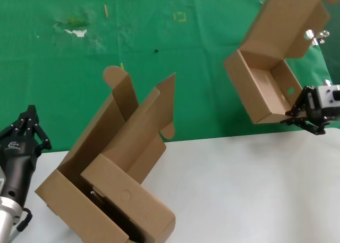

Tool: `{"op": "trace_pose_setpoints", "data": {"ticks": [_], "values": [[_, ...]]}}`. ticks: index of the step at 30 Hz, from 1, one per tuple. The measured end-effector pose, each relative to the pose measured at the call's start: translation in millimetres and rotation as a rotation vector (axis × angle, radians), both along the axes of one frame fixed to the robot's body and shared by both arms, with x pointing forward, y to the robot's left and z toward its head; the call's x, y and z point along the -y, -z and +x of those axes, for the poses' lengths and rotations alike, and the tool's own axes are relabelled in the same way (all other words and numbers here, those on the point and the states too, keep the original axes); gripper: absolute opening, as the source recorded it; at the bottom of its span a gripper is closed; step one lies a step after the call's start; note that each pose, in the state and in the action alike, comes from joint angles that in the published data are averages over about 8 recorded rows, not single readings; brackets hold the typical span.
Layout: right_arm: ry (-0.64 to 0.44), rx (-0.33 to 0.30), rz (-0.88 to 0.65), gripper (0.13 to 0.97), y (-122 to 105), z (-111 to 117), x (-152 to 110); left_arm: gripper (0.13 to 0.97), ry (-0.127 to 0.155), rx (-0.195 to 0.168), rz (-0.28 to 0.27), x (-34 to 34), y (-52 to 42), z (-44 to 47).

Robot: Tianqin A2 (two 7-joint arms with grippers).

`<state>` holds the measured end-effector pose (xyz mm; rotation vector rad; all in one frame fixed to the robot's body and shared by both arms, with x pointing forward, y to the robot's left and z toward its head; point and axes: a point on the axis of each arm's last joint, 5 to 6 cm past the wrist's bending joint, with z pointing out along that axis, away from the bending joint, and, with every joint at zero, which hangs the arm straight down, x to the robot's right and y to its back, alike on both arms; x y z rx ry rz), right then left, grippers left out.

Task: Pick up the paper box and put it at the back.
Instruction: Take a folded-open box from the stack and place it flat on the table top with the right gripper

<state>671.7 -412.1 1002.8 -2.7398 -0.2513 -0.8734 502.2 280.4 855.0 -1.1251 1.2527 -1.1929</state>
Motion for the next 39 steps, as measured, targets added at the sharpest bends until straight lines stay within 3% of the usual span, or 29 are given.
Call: {"op": "trace_pose_setpoints", "data": {"ticks": [6,16,39], "values": [[0.031,-0.071,-0.016,0.137,-13,15,-26,0.14,0.0,0.0,0.0,0.0,0.0,0.0],[0.023,-0.123,0.011,0.137,-13,29,-62,0.14,0.0,0.0,0.0,0.0,0.0,0.0],[0.065,-0.131,-0.02,0.137,8,40,-71,0.14,0.0,0.0,0.0,0.0,0.0,0.0]]}}
